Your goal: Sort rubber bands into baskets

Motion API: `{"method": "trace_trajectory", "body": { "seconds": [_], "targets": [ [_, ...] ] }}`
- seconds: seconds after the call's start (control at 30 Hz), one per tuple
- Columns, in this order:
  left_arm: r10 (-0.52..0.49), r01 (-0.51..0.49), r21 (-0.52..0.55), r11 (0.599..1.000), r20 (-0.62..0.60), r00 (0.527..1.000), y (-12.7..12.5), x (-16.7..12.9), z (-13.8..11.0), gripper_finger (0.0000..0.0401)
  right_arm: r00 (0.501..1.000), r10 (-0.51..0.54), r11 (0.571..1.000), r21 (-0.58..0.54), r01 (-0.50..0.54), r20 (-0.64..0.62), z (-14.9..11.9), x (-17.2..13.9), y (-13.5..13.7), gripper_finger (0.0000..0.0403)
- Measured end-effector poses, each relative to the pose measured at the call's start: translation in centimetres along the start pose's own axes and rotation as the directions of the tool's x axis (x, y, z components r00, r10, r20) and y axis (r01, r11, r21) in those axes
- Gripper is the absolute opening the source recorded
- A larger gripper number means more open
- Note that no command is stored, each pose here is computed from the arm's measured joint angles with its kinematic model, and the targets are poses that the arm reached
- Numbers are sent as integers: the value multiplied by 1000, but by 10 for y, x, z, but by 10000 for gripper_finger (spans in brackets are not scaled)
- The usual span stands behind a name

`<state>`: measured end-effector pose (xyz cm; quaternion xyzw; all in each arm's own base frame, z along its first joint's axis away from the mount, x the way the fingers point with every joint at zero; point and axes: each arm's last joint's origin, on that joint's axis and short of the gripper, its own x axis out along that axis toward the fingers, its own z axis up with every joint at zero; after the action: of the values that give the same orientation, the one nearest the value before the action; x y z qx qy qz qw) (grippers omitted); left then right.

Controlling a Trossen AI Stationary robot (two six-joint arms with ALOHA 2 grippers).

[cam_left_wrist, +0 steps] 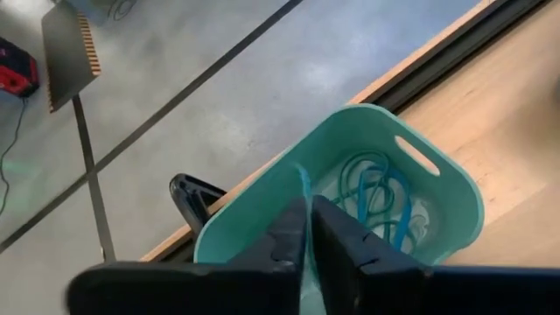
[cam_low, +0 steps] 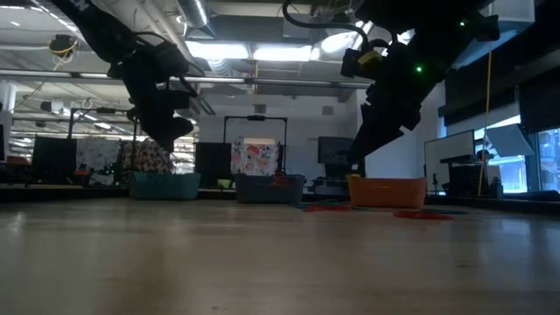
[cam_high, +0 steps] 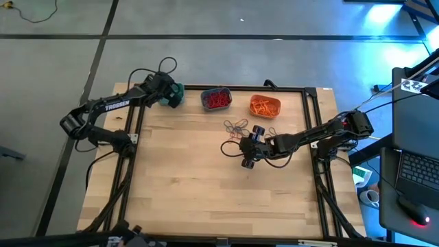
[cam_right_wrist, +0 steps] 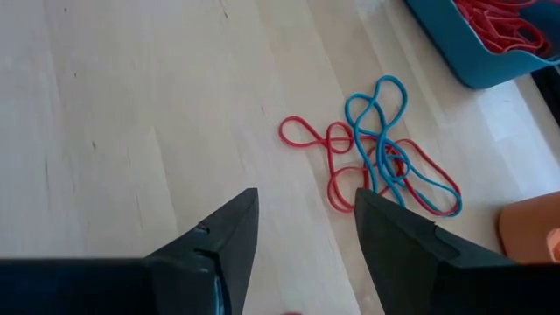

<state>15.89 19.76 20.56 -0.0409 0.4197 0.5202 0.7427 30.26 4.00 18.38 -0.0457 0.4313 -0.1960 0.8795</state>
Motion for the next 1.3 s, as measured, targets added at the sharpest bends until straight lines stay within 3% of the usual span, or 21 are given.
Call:
{"method": "trace_trajectory", "body": {
  "seconds": [0.37,0.6,0.73,0.83,0.97,1.13,1.3],
  "targets": [
    [-13,16,56,998,-42,999,1,-11,-1,147,1000,2,1000,0,-2,1,0,0,0,190],
    [-29,27,18,999,96,995,9,-49,12,159,999,15,1000,27,-16,50,5,0,1,190],
    [-144,141,29,990,166,976,1,-68,12,154,999,15,1000,27,-16,50,5,0,1,190],
    [-322,309,89,947,218,922,-15,-78,7,151,999,15,1000,27,-16,50,5,0,1,190],
    [-515,478,198,856,251,819,-42,-86,-1,146,999,15,1000,26,-16,49,5,0,1,190],
    [-630,564,288,774,264,730,-74,-92,-16,145,999,14,1000,23,-15,47,5,0,1,190],
    [-689,609,325,724,289,665,-100,-91,-29,145,999,13,1000,21,-14,44,5,0,1,190]
  ]
}}
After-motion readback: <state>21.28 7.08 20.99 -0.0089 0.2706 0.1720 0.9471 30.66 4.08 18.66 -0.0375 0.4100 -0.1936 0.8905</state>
